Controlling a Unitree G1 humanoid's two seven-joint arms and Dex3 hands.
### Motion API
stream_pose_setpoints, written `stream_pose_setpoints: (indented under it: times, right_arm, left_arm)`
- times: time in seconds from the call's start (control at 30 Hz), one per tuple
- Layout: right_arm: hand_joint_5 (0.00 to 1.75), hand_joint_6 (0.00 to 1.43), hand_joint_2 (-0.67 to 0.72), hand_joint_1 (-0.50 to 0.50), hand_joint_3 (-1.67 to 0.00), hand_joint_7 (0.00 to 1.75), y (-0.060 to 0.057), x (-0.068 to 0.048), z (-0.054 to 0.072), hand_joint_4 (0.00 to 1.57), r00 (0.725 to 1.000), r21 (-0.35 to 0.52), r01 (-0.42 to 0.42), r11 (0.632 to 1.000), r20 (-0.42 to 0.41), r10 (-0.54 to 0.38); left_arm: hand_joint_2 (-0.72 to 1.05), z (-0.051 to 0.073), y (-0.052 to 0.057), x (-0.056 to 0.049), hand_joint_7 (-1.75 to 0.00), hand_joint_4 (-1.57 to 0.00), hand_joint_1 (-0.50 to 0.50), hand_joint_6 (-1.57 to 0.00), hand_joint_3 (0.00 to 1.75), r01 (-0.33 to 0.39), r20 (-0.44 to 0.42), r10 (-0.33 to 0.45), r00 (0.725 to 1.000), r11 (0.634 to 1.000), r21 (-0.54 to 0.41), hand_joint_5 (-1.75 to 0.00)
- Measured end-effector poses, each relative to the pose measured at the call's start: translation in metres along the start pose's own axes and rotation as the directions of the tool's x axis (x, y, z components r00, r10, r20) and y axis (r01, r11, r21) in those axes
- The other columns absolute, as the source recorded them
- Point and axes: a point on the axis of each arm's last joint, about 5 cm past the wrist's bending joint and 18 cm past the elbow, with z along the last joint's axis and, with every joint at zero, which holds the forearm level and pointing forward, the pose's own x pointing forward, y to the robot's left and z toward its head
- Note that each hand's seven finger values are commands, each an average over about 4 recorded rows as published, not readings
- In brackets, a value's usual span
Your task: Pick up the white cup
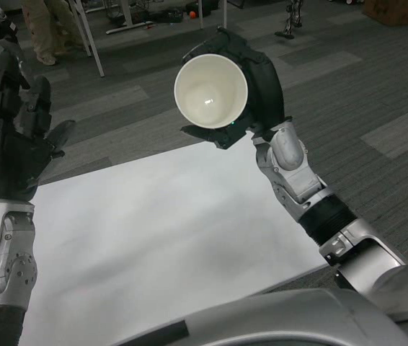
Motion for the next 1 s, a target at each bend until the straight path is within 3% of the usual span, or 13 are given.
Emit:
stream_pose_setpoints:
  times: [1.0]
  right_arm:
    - [1.65, 1.34, -0.22, -0.08, -1.11, 0.98, -0.0010, -0.0063, -0.0001, 0.86, 1.000, -0.002, 0.003, 1.000, -0.018, -0.003]
  left_arm:
    - [1.05, -0.0003, -0.0008, -0.0057, -0.07, 0.00, -0.50, 0.00, 0.09, -0.003, -0.006, 0.003, 1.000, 1.000, -0.003, -0.10]
